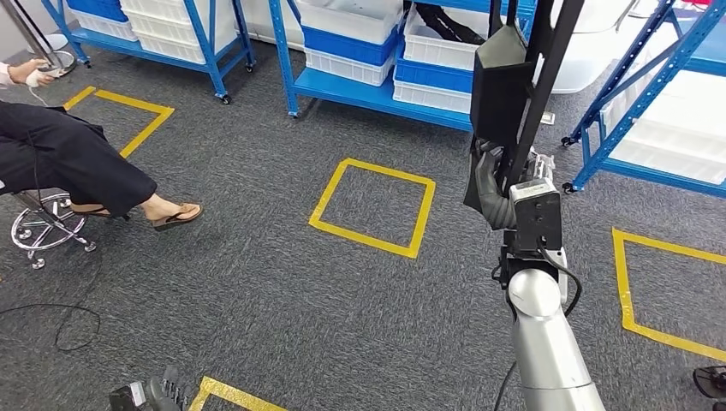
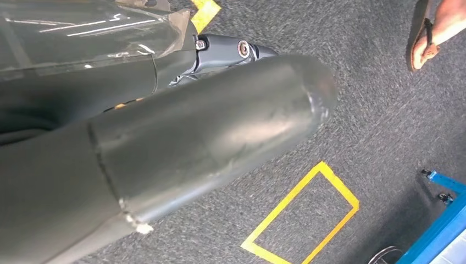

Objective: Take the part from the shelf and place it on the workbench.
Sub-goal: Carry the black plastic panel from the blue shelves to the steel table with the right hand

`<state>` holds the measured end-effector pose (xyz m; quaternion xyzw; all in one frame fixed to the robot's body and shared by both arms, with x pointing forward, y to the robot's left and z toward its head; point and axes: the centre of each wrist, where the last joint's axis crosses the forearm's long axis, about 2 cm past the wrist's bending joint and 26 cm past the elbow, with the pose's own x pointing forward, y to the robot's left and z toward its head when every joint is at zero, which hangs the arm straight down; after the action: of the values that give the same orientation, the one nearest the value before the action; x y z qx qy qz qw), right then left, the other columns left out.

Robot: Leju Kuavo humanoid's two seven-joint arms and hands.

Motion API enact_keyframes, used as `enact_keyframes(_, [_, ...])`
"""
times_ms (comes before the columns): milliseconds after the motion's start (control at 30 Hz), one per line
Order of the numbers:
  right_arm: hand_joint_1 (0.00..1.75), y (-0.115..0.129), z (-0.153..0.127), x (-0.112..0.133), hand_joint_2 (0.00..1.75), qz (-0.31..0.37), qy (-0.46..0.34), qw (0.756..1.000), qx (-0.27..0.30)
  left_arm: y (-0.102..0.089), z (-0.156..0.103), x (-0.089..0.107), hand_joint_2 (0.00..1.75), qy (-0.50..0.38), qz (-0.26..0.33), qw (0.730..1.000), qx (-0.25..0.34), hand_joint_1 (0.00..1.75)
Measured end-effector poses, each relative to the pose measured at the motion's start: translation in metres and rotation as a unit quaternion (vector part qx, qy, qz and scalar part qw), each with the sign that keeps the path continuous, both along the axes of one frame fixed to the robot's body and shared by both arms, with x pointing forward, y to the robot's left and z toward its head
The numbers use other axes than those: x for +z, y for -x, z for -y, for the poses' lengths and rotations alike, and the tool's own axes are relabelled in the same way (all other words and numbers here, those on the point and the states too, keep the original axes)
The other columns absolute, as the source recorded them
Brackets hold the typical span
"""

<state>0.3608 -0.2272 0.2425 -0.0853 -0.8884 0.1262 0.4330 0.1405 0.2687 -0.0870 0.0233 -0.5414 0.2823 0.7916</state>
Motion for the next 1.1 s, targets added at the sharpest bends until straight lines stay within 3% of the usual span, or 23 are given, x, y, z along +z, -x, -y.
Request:
enact_keyframes(267, [1.57, -0.004, 0.000, -0.002, 1.75, -0.010, -0.001, 1.000, 0.006, 0.007, -0.004, -0.002, 0.00, -0.007, -0.009, 1.000, 0.003, 0.00])
enact_keyframes(433, [1.57, -0.011, 0.001, 0.008, 1.75, 0.002, 0.002, 1.000, 0.006, 0.004, -0.003, -0.001, 0.00, -0.004, -0.006, 1.000, 0.005, 0.00])
enact_keyframes(1100, [1.57, -0.016, 0.010, 0.012, 1.75, -0.010, 0.024, 1.000, -0.014, 0.001, -0.003, 0.000, 0.00, -0.002, 0.000, 1.000, 0.006, 0.00])
